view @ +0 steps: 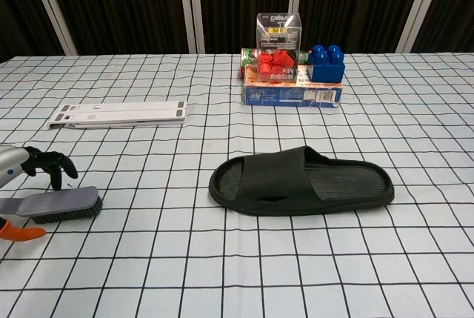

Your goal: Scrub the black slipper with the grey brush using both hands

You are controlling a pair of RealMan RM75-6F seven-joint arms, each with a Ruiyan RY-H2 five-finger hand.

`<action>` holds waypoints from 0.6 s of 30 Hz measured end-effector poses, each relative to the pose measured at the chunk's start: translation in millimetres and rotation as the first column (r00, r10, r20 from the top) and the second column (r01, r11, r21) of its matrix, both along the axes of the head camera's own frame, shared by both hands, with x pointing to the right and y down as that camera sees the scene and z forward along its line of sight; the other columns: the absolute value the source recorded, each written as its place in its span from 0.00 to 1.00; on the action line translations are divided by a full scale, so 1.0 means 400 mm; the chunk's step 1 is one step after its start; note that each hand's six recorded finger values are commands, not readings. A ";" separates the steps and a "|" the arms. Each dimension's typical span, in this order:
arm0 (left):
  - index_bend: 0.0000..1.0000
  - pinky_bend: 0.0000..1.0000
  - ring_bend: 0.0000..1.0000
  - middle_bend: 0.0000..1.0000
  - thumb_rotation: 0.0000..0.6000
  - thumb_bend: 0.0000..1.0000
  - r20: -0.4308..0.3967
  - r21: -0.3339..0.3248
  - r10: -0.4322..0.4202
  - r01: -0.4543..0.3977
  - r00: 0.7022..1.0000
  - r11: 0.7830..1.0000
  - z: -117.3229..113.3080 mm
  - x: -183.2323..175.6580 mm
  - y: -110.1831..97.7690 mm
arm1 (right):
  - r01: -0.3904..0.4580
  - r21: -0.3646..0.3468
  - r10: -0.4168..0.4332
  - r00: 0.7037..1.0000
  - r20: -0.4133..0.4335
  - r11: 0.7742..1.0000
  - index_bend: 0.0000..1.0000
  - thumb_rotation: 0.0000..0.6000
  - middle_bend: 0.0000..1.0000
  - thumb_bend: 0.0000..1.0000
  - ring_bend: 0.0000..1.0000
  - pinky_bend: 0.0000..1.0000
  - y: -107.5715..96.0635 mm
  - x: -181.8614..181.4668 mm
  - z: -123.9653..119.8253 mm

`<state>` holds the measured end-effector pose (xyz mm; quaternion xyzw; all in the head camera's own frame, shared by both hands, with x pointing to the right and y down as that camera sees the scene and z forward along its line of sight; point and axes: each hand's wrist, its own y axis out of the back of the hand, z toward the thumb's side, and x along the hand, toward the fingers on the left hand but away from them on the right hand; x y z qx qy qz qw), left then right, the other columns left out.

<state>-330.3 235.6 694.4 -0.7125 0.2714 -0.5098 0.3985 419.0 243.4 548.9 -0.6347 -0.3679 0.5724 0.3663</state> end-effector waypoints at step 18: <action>0.35 0.35 0.34 0.46 1.00 0.27 -0.017 -0.003 0.011 -0.011 1.000 1.000 -0.003 0.013 0.000 | 0.002 -0.003 -0.002 1.000 -0.006 1.000 0.00 1.00 0.00 0.32 0.00 0.00 0.001 -0.002 0.003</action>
